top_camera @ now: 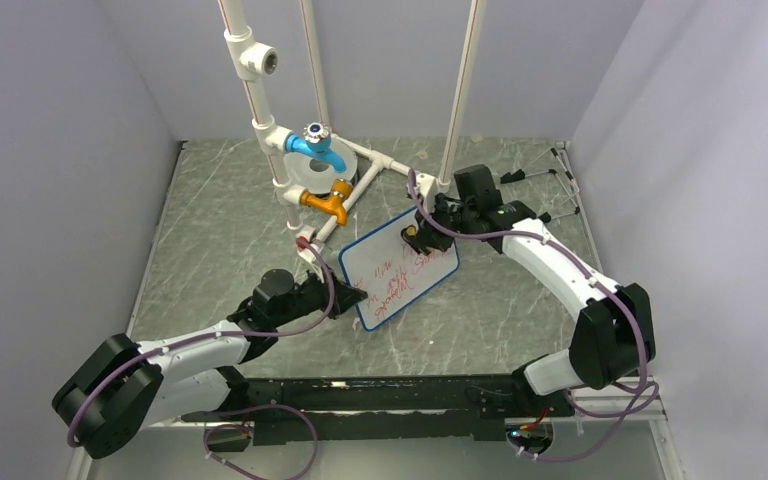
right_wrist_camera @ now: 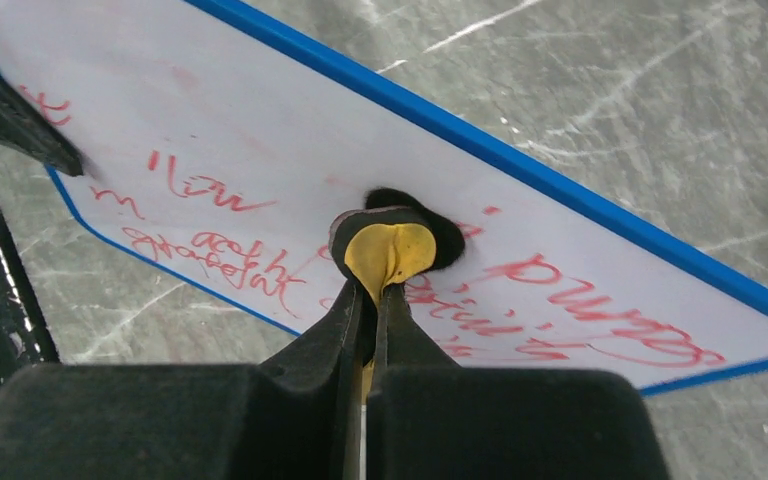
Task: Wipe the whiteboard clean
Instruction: Erase the whiteboard at the center of the board.
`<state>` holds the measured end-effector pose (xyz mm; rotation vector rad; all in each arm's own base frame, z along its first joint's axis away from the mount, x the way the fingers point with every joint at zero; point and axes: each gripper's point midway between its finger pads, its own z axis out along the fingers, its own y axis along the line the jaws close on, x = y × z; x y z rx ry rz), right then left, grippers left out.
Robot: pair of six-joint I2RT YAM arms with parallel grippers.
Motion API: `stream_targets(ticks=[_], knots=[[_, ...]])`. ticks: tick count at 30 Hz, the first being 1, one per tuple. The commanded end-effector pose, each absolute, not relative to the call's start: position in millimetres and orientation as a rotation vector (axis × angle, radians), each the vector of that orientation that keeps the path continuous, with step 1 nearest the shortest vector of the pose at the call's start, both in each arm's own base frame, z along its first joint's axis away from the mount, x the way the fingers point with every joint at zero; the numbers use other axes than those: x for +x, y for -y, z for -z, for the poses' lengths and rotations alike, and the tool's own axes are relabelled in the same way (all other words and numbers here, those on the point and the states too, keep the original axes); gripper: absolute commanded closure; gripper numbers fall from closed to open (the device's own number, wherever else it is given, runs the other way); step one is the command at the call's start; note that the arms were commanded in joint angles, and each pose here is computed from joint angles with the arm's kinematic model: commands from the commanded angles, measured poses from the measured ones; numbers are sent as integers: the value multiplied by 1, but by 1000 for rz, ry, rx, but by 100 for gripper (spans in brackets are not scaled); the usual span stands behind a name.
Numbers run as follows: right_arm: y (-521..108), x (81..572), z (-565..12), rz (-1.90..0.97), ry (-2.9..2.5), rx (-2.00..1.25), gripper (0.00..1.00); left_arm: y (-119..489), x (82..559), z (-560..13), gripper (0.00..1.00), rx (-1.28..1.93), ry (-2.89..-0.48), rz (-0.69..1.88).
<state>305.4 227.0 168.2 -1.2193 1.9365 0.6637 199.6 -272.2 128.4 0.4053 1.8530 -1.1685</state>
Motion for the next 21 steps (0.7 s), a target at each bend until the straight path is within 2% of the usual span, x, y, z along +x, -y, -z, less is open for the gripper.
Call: stream_targets(ticks=[1, 5, 10, 14, 21], knots=[[-258, 281, -178, -725, -1782, -1390, 100, 283, 193, -153, 100, 532, -1733, 1203], [-273, 261, -180, -780, -1730, -1488, 100, 279, 194, -153, 100, 535, -1725, 1170], [-243, 291, -200, -678, -1755, -1354, 100, 278, 194, -153, 100, 556, -1715, 1149], [-226, 307, -194, -602, -1804, -1272, 100, 279, 196, -154, 100, 569, -1704, 1141], [-272, 265, -180, -763, -1740, -1456, 100, 283, 197, -159, 100, 544, -1693, 1174]])
